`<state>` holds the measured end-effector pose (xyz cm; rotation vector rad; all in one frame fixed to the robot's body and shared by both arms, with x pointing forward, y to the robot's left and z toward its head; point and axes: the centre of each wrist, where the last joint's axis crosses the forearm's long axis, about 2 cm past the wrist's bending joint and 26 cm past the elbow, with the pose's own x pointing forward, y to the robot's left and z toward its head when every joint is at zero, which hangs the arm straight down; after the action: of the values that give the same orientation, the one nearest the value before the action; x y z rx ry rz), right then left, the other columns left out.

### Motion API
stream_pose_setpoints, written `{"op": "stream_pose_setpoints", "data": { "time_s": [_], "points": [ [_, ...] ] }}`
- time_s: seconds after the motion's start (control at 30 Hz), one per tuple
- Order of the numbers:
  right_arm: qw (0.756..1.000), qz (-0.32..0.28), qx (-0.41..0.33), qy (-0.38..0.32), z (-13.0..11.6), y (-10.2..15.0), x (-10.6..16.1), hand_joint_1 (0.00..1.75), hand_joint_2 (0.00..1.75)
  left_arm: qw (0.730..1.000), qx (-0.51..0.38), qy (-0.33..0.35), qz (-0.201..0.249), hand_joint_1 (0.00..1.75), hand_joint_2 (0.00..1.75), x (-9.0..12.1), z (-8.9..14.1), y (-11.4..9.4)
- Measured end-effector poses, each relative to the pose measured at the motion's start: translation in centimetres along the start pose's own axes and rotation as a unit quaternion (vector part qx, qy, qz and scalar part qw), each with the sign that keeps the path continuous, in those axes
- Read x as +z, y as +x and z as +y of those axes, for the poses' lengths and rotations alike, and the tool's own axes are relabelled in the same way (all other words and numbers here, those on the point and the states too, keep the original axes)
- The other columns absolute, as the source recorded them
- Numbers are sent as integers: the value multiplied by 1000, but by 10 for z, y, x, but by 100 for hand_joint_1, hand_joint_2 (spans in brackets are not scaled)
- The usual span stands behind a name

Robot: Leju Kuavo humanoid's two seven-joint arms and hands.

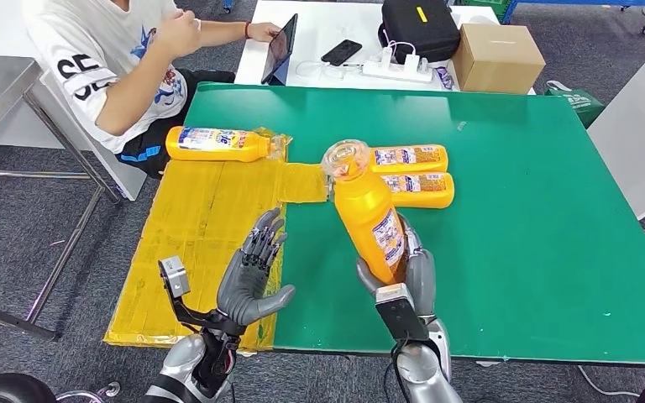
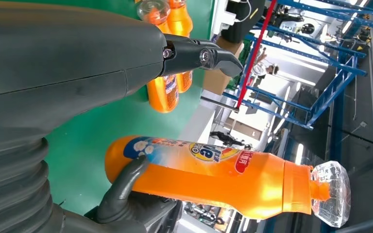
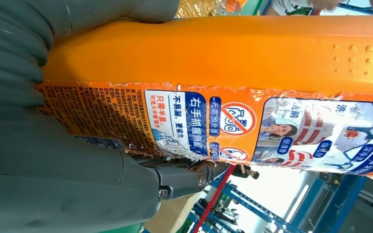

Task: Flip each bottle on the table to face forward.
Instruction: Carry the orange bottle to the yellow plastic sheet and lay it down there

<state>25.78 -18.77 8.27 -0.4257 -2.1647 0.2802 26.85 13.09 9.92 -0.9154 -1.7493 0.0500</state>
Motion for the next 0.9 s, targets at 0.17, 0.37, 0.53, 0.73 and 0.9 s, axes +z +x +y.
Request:
{"op": "stream_pose_setpoints", "data": {
  "time_s": [0.17,0.37,0.53,0.73,0.9],
  "points": [
    [1000,4,-1,3,2,-1,2,175,175,1000,-1,0,1,0,175,1,1,0],
    [1000,6,-6,16,4,-1,4,175,175,1000,2,-3,0,0,175,1,1,0],
    [996,21,-47,69,30,5,17,175,175,1000,4,-16,4,0,175,1,-2,-1],
    [985,29,-91,145,74,22,35,175,175,999,1,-33,20,0,175,2,-7,-7],
    [967,31,-107,229,103,29,50,175,175,999,-2,-20,40,0,175,11,2,-14]
  ]
}}
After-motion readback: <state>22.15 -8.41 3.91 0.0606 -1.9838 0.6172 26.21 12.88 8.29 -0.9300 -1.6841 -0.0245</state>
